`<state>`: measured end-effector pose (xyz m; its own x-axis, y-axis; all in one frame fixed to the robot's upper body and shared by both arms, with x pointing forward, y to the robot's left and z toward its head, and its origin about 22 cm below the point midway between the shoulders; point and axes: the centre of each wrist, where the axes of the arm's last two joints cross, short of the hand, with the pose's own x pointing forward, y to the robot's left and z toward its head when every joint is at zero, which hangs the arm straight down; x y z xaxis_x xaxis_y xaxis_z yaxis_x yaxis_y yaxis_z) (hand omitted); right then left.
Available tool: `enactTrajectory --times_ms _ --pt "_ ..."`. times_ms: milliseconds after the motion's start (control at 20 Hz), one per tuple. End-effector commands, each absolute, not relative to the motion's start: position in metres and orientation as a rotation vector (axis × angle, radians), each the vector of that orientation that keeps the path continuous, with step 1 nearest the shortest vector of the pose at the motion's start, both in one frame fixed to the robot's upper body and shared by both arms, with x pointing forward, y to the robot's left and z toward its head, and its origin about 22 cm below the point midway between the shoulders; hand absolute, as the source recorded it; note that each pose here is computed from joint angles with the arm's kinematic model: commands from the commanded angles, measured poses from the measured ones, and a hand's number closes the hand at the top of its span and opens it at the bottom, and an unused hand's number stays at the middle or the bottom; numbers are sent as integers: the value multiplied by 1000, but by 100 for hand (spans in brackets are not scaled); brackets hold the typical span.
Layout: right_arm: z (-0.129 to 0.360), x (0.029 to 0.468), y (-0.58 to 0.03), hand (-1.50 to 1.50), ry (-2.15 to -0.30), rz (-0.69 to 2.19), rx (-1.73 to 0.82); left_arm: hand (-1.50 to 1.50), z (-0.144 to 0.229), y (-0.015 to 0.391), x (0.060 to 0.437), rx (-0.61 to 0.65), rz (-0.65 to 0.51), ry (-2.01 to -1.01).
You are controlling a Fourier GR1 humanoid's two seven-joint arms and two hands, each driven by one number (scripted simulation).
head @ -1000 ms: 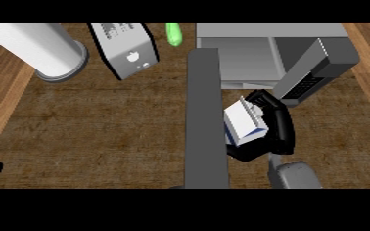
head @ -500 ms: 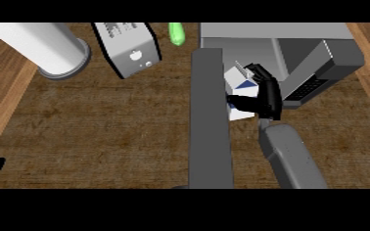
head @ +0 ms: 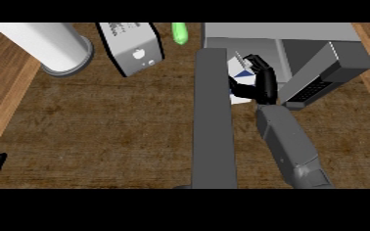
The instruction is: Pick up the milk, place it into the microwave and close the microwave
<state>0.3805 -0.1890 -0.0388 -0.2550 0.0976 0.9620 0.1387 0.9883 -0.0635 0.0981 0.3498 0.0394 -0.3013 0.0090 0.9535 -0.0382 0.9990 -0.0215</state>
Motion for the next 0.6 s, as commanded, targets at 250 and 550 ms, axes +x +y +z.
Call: enactTrajectory --times_ms 250,550 --pt "-23 405 -194 150 -1923 22 -342 -150 26 349 115 10 45 -1900" --pt "-16 412 -187 150 -1945 217 -570 -150 23 365 104 -2 49 -1879"
